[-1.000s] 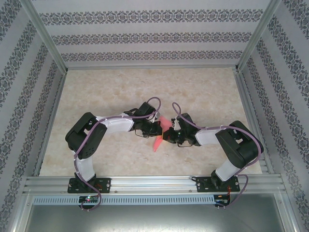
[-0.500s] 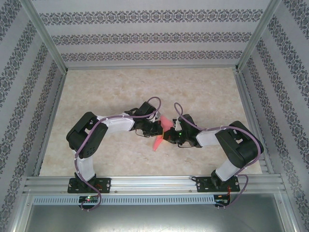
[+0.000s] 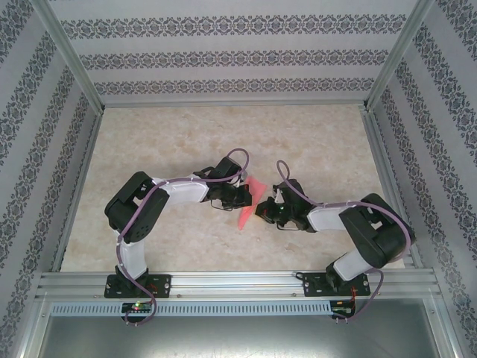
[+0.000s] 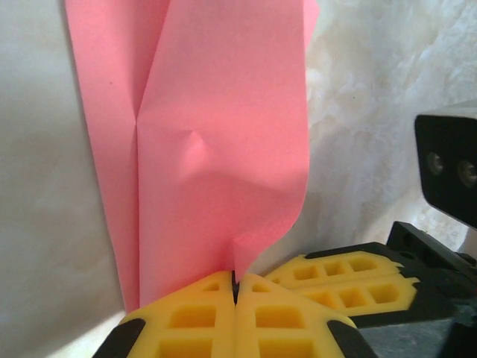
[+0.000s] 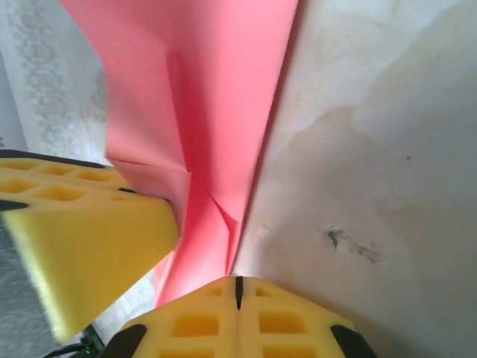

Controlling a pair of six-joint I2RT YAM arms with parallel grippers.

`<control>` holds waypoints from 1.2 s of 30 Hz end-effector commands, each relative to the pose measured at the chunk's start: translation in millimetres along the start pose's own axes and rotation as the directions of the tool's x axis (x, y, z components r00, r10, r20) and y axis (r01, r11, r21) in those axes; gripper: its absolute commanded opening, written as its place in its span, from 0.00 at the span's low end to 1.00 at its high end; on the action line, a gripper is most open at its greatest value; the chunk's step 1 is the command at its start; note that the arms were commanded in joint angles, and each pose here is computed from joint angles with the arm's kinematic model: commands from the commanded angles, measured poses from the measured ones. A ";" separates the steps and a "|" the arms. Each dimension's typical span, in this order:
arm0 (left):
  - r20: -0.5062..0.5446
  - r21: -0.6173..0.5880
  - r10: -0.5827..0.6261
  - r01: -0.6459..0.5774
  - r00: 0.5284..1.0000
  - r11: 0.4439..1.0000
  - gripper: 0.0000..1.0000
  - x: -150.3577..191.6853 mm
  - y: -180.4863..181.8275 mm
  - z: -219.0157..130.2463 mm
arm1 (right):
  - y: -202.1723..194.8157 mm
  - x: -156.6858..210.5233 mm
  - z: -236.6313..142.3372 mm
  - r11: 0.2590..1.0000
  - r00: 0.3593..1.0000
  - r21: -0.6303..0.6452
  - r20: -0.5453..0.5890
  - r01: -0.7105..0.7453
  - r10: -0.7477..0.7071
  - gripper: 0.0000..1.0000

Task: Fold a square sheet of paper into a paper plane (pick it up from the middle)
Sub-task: Fold the wing for the fifth time at the center of the table.

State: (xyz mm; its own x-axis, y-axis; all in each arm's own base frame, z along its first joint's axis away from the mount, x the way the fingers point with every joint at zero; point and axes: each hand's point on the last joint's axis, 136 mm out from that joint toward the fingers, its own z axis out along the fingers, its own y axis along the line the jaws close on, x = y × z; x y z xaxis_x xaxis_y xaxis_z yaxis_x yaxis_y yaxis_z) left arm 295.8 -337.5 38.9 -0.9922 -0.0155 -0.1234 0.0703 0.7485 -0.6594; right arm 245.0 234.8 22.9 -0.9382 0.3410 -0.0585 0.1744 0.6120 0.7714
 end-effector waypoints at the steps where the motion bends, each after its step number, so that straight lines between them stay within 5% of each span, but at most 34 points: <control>1: 0.044 0.012 -0.002 0.002 0.999 1.000 0.01 -15.9 -3.1 -1.3 | 5.0 -12.3 -6.4 0.998 0.996 -0.019 0.062 -0.061 0.062 0.00; 36: 0.049 0.108 -0.081 0.075 0.995 0.991 0.00 -33.3 -14.3 15.3 | 10.4 -29.9 25.6 0.978 0.982 -0.108 0.051 -0.178 0.184 0.00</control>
State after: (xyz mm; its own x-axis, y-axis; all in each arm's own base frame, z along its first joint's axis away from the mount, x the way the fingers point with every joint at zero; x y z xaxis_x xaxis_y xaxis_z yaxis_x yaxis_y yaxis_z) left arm 317.1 -350.0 36.7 -0.9916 -0.0895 -0.0934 0.0041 0.6999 -0.7142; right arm 267.7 242.6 18.4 -0.8752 0.4732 0.1008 0.3457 0.4659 0.8145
